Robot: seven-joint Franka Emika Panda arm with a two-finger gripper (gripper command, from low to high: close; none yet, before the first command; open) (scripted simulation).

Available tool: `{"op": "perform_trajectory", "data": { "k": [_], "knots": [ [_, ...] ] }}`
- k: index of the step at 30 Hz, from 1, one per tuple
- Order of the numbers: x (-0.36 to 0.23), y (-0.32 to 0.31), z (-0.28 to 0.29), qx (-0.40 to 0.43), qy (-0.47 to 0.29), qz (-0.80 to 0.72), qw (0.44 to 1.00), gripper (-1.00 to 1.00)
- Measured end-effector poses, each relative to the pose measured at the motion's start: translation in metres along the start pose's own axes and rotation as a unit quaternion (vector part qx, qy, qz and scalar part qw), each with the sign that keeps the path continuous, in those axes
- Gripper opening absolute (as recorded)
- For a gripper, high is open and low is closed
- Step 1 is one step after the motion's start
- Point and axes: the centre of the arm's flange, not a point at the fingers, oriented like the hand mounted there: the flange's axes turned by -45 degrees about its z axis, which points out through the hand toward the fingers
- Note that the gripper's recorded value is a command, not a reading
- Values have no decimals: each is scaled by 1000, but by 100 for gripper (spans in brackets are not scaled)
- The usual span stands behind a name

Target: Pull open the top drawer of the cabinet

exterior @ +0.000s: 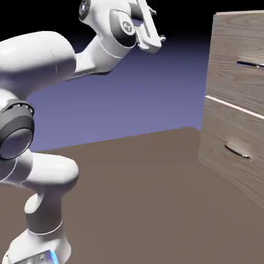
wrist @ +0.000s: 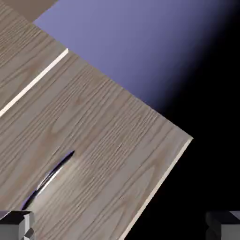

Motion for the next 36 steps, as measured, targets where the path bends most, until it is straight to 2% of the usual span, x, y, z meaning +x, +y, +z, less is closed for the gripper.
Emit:
{"op": "perform_trajectory", "data": {
  "k": [9, 18, 27, 36],
  "knots": [
    [-51, -16, 15, -16, -54, -229, 972, 0],
    [-84, -51, 66, 16, -94, -434, 896, 0],
    [-84, -93, 150, 76, -96, -619, 776, 0],
    [-43, -131, 254, 136, -55, -784, 604, 0]
  ]
}}
